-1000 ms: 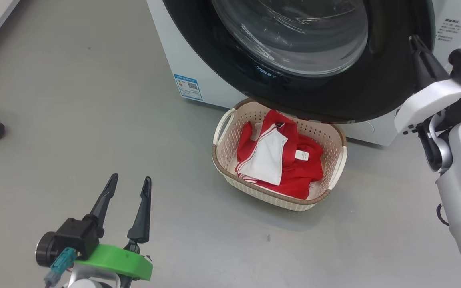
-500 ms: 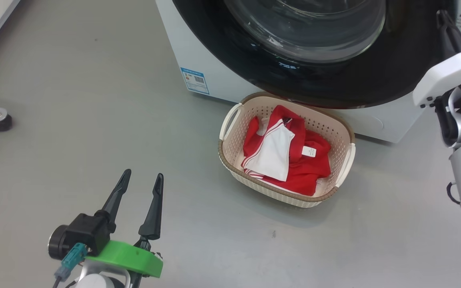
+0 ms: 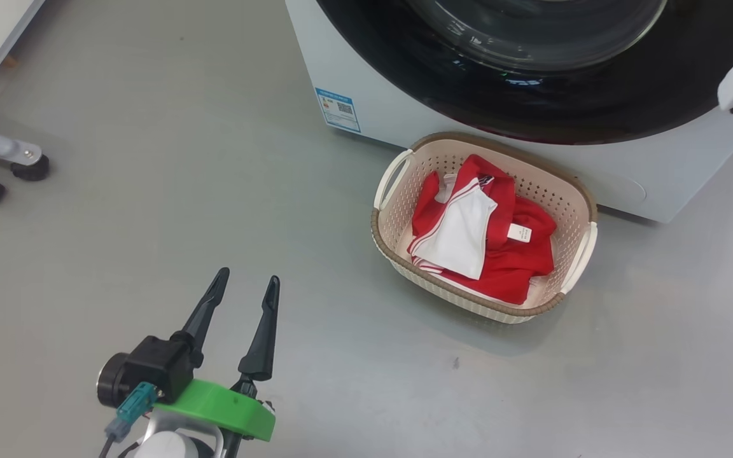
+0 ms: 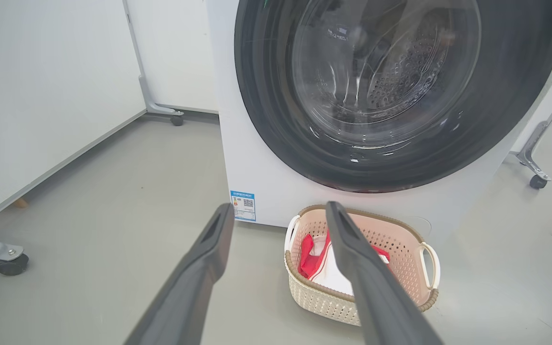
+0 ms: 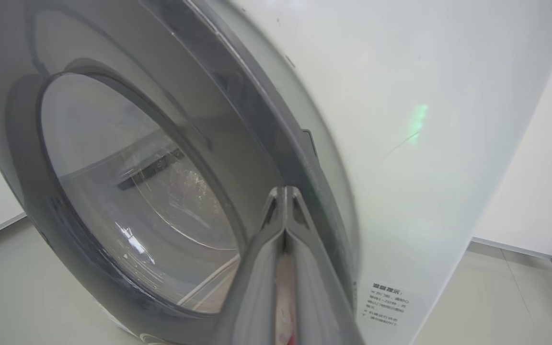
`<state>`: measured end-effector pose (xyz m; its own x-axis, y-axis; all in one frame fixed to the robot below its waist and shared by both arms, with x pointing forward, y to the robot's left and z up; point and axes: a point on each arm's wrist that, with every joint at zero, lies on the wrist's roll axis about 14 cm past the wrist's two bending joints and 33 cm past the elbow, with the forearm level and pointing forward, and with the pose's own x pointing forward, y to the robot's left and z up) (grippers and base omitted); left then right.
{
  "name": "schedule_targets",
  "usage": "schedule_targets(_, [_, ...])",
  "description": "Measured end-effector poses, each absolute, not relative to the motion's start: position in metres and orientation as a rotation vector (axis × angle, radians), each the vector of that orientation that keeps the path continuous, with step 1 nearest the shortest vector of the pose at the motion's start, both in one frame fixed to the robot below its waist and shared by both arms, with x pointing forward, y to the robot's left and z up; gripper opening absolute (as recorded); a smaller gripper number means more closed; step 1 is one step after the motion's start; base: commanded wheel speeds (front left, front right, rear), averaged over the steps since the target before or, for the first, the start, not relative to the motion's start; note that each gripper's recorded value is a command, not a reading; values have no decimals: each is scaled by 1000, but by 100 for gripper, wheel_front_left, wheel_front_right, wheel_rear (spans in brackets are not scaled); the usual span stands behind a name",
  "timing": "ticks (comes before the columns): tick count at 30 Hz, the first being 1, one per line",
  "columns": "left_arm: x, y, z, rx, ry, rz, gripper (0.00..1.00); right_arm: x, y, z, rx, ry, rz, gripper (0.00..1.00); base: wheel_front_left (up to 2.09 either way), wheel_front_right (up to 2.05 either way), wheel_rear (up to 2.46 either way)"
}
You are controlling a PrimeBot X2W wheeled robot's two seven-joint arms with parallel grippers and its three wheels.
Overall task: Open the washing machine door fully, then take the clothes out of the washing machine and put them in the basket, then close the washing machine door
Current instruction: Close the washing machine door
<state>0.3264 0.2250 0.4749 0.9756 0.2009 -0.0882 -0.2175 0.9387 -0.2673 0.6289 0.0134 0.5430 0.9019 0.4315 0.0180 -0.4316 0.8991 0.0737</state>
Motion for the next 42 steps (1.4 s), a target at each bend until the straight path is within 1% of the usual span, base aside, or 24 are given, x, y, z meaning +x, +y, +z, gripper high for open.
schedule_targets(9, [330, 229, 478, -270, 47, 226, 100, 646, 18, 541, 69, 4, 444, 0, 0, 0, 0])
schedule_targets(16, [328, 232, 472, -270, 66, 242, 100, 647, 29, 531, 71, 24, 458, 0, 0, 0, 0])
schedule_targets(24, [329, 232, 472, -269, 61, 242, 100, 644, 35, 535, 71, 2, 485, 0, 0, 0, 0])
schedule_targets(31, [331, 233, 476, -272, 45, 235, 100, 622, 56, 541, 74, -31, 562, 0, 0, 0, 0])
schedule_targets(38, [335, 227, 480, -267, 30, 202, 100, 600, 47, 533, 84, -40, 562, 0, 0, 0, 0])
schedule_targets(42, [338, 225, 484, -264, 16, 185, 100, 585, 43, 530, 121, -35, 558, 0, 0, 0, 0])
